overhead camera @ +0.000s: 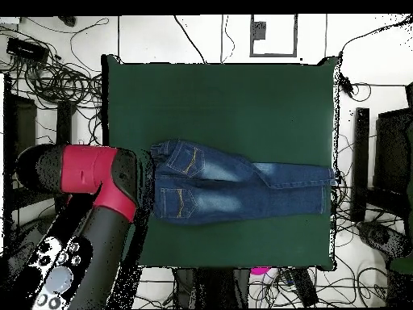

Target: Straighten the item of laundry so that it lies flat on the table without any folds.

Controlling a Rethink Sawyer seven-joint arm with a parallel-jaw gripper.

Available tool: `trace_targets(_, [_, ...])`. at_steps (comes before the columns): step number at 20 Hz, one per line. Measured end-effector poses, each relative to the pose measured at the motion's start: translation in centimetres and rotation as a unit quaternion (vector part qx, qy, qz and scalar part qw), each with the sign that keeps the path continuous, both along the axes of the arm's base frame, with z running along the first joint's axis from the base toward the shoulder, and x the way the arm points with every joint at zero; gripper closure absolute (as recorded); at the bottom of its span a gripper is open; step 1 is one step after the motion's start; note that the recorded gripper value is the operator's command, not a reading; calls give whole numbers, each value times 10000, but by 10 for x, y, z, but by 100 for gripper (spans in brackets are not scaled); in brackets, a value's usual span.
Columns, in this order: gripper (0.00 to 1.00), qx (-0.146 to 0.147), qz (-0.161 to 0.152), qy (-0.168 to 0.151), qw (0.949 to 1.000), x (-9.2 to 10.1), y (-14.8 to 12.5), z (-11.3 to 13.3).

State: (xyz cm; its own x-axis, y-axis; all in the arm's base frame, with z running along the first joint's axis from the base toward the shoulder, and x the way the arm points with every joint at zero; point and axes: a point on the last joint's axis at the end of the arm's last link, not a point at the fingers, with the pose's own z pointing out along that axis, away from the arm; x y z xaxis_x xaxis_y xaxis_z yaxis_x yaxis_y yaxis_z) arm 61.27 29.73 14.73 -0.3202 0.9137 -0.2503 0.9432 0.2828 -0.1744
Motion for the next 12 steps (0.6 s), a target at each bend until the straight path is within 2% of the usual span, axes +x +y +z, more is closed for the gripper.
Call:
trace_targets(3, [0,7,-61,-107,9999,-1,-11,24])
trace_targets(5, [0,0,-174,-223,9996,-1,-28,48])
trace_targets(7, [0,3,-236,-268,9994,0,-36,57])
trace_targets(8, [0,3,-313,-333,9990,0,-50,69])
trace_targets(12, [0,-56,-475,-481,9977,1,-85,81])
